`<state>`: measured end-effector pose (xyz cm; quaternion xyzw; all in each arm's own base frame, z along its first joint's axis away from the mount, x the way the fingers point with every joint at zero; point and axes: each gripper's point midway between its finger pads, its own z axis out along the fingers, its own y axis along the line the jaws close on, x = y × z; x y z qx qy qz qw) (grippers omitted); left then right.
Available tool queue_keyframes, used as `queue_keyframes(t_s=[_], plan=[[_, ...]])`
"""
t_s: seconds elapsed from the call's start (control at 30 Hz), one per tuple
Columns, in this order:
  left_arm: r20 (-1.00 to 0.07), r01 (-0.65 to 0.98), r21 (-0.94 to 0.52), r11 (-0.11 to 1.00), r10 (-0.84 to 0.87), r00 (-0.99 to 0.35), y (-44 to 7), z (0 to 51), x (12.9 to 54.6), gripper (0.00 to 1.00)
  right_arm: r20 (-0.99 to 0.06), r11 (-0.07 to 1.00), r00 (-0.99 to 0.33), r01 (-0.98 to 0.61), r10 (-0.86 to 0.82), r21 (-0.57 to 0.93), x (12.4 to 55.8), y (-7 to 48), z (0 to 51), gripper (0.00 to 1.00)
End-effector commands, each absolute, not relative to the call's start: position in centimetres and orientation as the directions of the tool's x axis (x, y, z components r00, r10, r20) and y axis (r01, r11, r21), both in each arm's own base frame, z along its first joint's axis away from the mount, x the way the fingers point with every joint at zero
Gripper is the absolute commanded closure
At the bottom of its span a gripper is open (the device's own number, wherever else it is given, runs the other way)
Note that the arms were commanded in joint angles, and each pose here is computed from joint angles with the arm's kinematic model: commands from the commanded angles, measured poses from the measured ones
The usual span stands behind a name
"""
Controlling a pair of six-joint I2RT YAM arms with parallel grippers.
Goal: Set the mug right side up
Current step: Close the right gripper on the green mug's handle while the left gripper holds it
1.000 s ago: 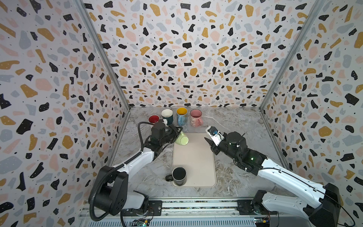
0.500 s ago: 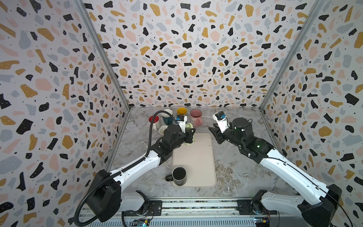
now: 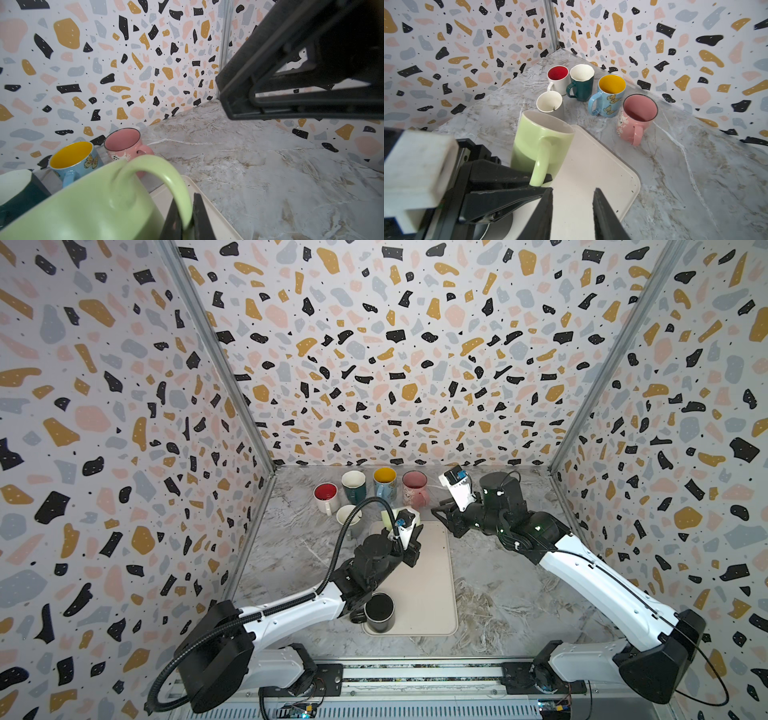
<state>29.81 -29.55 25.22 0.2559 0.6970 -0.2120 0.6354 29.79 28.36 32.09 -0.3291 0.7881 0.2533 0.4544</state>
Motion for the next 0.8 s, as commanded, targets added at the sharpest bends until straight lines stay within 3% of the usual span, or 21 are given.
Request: queue_keyframes(t_s=[0.0, 0.4, 0.77], plan=[[-0.983, 0.57, 0.086, 0.817, -0.023, 0.181, -28.5, 32.1, 29.6, 1.0, -0.886, 0.608, -0.378, -0.78, -0.27, 0.147, 28.8, 28.9, 33.7, 0.65], [-0.966, 0.564, 0.182, 0.806, 0.038, 0.257, -29.5, 31.6, 28.6, 1.0, -0.849, 0.496, -0.425, -0.836, -0.314, 0.236, 27.8, 31.3, 32.6, 0.61], [-0.943, 0.518, 0.292, 0.804, 0.152, 0.296, -29.8, 30.3, 28.5, 1.0, -0.826, 0.473, -0.447, -0.842, -0.343, 0.259, 27.7, 31.8, 32.4, 0.67]])
